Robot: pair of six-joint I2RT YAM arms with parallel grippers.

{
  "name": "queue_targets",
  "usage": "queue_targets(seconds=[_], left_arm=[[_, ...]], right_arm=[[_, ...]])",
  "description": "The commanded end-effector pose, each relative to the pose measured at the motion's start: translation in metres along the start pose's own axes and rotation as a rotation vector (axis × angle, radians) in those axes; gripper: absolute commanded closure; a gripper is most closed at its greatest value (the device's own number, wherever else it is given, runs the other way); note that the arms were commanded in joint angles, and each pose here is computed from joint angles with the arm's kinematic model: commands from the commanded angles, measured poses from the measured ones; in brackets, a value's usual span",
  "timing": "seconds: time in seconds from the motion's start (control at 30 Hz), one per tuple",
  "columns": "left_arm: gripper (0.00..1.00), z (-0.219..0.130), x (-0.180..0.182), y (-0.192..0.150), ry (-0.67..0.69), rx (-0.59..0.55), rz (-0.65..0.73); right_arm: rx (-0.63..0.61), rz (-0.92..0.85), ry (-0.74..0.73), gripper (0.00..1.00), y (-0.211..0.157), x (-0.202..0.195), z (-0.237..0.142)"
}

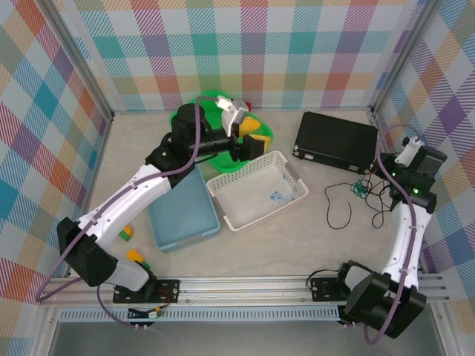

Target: Untangle the cables

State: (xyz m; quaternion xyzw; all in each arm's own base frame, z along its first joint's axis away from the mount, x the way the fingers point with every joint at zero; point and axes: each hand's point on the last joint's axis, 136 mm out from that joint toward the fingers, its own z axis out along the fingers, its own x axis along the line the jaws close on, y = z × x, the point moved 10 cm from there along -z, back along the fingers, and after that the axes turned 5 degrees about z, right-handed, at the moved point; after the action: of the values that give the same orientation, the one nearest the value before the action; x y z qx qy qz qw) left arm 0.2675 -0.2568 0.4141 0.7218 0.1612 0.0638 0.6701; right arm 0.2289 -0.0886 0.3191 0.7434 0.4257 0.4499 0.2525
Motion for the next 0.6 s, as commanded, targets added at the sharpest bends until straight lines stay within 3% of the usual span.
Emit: queue_targets(seconds=[0.0,0.57], left_arm=[[0.20,0.009,-0.005,-0.008,-0.098,0.025,0.036],[0.14,0.028,-0.001,-0.014,-0.123,0.052,0.045]], right_arm=[[-0.090,-0.054,0.139,1.00,0.027,0.029,-0.029],[-0.349,-0.115,0.371,1.00,0.107,0.110,-0.102]])
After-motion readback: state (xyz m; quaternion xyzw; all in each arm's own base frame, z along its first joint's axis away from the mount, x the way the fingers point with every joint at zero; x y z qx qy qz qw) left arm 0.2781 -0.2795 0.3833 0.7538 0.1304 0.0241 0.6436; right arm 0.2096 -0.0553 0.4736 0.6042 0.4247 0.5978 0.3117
